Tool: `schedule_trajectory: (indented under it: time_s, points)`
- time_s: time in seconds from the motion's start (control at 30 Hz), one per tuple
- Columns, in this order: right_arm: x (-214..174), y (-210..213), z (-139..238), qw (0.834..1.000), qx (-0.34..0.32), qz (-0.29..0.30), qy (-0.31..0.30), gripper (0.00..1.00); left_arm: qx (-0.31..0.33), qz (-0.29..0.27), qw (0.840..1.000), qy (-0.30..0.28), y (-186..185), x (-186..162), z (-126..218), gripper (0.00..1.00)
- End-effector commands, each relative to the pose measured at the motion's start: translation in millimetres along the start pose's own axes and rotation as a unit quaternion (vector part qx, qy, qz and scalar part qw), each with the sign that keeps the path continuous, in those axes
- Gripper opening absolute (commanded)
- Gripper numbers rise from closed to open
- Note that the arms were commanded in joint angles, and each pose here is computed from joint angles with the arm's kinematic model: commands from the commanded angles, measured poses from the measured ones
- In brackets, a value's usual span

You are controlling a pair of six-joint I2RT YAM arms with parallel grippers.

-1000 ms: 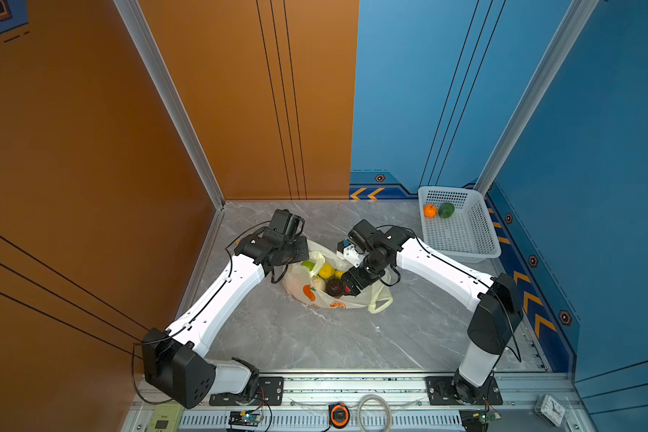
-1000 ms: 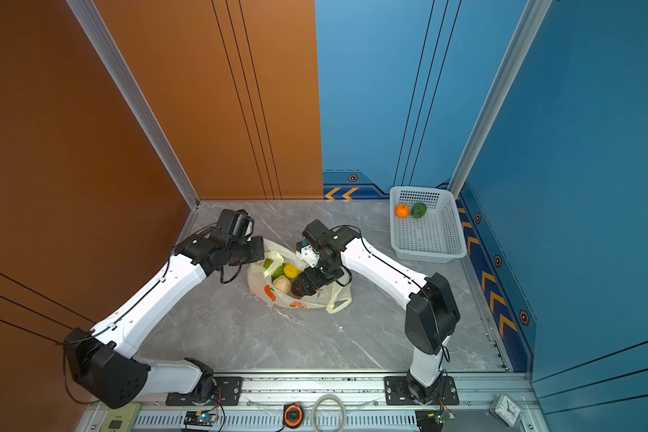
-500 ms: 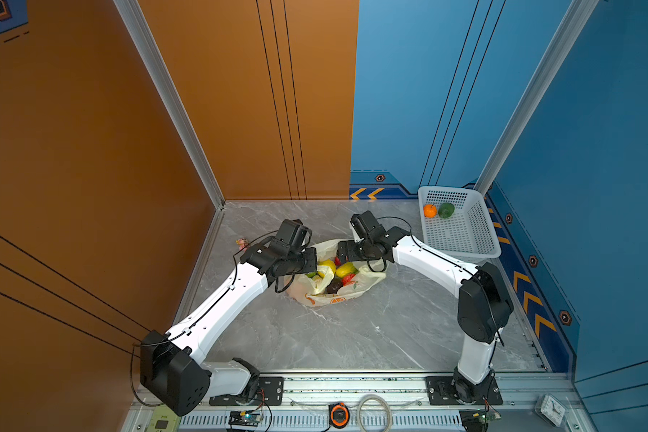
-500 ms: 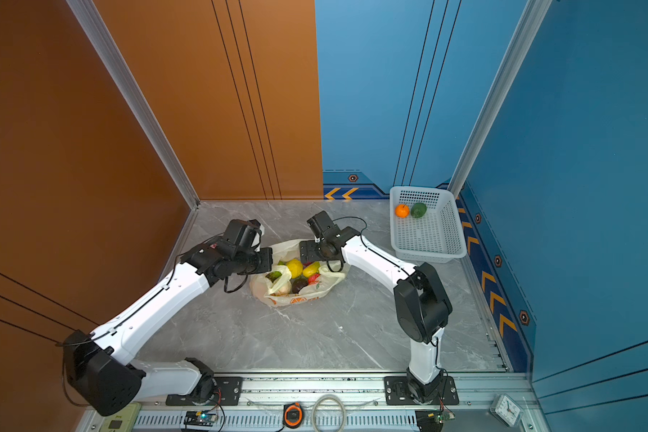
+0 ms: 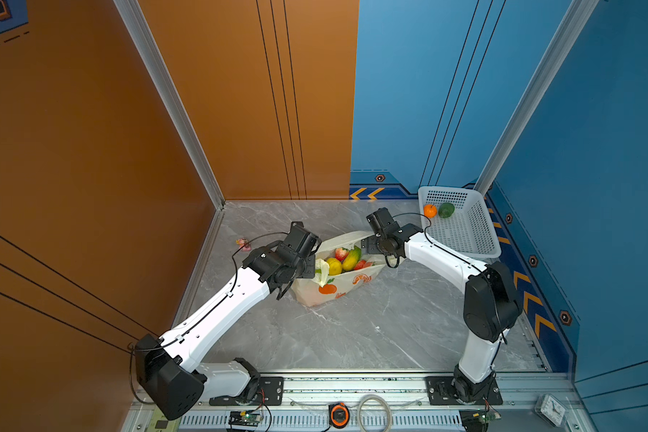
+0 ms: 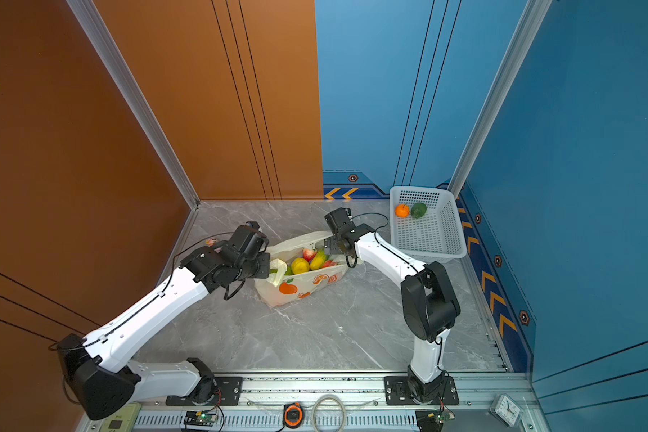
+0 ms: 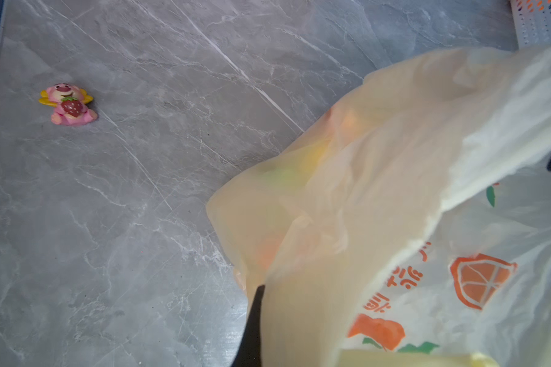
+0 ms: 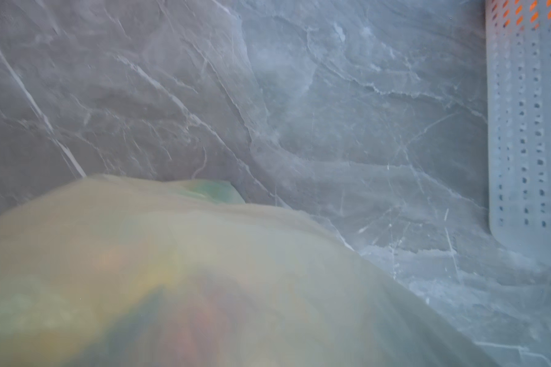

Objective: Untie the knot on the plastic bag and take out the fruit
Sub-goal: 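Pull the bag edges apart with both grippers to expose the fruit inside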

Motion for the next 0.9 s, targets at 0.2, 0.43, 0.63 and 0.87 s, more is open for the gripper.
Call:
schedule_trajectory:
  time_s: [0.2,0.43,0.63,0.87]
  points:
    - [-75.3,-53.4,56.2,0.997,-0.049,0.01,0.062,0.98,-0.033,-0.006,0.999,-0.003,-16.1,-12.0,13.5,0.0]
    - [-97.2,-10.2,68.3,0.991,0.058,0.071,0.101,1.0,-0.084,-0.009,0.996,-0.005,-41.1,-16.5,7.0,0.0]
    - [-99.9,33.5,90.6,0.983,0.126,0.084,0.107,1.0,-0.078,-0.015,0.997,-0.01,-44.7,-12.8,3.9,0.0]
    - [-81.2,66.5,76.3,0.983,0.148,0.059,0.094,1.0,-0.127,0.026,0.992,0.006,-39.7,-8.6,11.2,0.44]
Point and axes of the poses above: each gripper's point midway between its finger pads, its own z axis back along the fingers, its own y axis along the line the jaws close on, x = y × z, the point moved 4 cm from there along z, back along the fingers, and after that the axes turned 1 degree about -z, right-handed, at the moved point
